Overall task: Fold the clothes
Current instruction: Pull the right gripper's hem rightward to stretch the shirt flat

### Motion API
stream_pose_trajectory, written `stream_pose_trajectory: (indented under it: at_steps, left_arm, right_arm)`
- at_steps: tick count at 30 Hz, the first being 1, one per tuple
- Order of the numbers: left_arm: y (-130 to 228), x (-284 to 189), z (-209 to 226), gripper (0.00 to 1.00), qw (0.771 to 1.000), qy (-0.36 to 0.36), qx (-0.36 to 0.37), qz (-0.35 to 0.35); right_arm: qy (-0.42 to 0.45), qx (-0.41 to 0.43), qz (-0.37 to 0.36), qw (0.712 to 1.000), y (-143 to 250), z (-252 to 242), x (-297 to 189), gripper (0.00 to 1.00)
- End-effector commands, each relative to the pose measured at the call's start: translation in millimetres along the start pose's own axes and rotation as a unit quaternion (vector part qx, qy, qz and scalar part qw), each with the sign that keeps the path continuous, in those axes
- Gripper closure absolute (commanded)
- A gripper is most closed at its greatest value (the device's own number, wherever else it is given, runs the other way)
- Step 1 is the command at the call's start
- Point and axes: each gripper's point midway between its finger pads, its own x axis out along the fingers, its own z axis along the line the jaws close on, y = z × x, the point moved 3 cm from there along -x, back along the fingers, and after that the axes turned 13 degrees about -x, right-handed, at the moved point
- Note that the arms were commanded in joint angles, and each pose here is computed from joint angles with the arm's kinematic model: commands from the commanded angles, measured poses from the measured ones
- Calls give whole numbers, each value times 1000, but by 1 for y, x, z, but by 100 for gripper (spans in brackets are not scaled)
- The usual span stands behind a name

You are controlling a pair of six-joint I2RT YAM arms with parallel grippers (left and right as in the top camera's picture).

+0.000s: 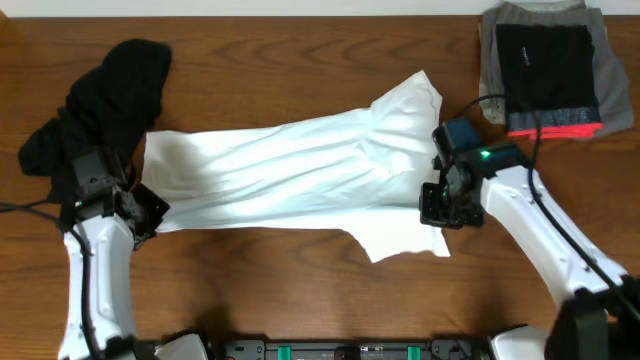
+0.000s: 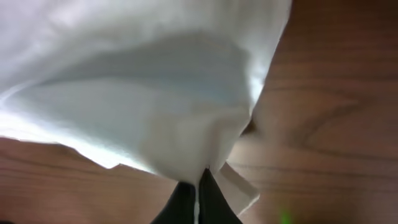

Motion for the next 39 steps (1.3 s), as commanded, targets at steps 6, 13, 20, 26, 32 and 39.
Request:
stream_pose_trajectory:
  at_steps: [6,13,20,26,32,39]
  left_arm:
    - [-15,-17,-7,94,998,30,4,-54]
    - [-24,-22,-30,94,993,72,18,-88]
    - [-17,-20,-38,94,993,77,34,-83]
    - [-17,-18,-38,94,993,75,34,-80]
    - [-16,-14,-37,94,994,69,35,-74]
    - [-16,-12,-37,94,994,67,35,-73]
  right_arm:
    - [3,1,-128,992,-52,-7,-19,95]
    - [-1,-10,-181,983,-75,-5,-26,96]
    - [1,-21,-53,998,-22,-3,-9,74]
    - [10,-43,15,999,14,0,10,55]
    - [7,-41,-4,999,14,-1,33,55]
    - [-4,-35,-3,999,23,-4,55,57]
